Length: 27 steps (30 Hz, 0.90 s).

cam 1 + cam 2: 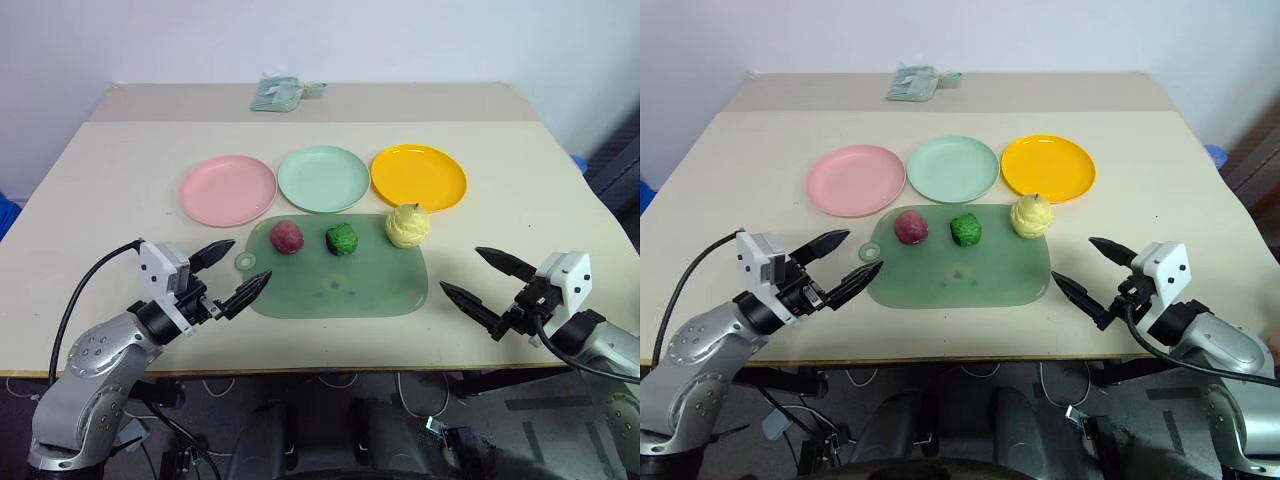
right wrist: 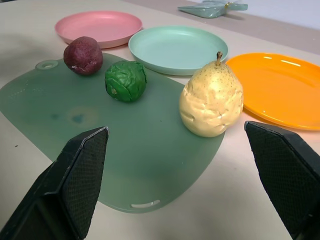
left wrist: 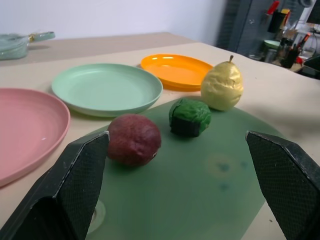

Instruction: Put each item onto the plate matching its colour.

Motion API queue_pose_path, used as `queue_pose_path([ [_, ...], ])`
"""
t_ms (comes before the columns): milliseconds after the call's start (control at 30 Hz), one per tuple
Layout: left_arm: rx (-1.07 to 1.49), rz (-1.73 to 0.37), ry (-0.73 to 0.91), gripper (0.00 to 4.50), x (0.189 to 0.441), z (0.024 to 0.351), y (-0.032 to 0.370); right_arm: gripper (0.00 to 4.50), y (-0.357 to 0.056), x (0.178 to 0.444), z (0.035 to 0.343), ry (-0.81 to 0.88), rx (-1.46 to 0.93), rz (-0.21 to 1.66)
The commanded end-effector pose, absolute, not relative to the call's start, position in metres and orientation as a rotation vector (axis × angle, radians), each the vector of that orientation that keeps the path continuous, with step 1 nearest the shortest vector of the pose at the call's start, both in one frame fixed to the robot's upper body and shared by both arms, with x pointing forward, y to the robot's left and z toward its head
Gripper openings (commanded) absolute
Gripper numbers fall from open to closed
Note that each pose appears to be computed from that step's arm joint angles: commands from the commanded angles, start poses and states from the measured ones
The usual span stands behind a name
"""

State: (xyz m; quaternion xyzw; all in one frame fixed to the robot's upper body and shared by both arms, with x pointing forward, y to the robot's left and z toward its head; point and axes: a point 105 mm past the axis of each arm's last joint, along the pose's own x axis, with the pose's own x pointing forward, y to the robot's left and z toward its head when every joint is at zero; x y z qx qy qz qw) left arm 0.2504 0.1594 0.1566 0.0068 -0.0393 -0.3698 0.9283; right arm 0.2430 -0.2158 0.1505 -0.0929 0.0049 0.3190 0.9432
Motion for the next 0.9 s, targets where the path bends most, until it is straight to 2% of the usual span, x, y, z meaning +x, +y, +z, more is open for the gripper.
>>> queue_pose_path([
  [33, 0.035, -0.765, -0.097, 4.50, 0.259, 0.152, 0.161, 4.46, -0.211, 0.239, 0.164, -0.051, -0.216, 0.667],
  [133, 0.033, -0.746, -0.106, 4.50, 0.268, 0.150, 0.164, 4.46, -0.211, 0.239, 0.163, -0.053, -0.215, 0.669],
  [567, 0.043, -0.714, -0.101, 4.50, 0.270, 0.139, 0.178, 4.46, -0.200, 0.242, 0.163, -0.087, -0.205, 0.720],
  [900, -0.012, -0.592, 0.039, 4.50, 0.307, 0.143, 0.165, 4.46, -0.172, 0.248, 0.175, -0.147, -0.232, 0.923],
])
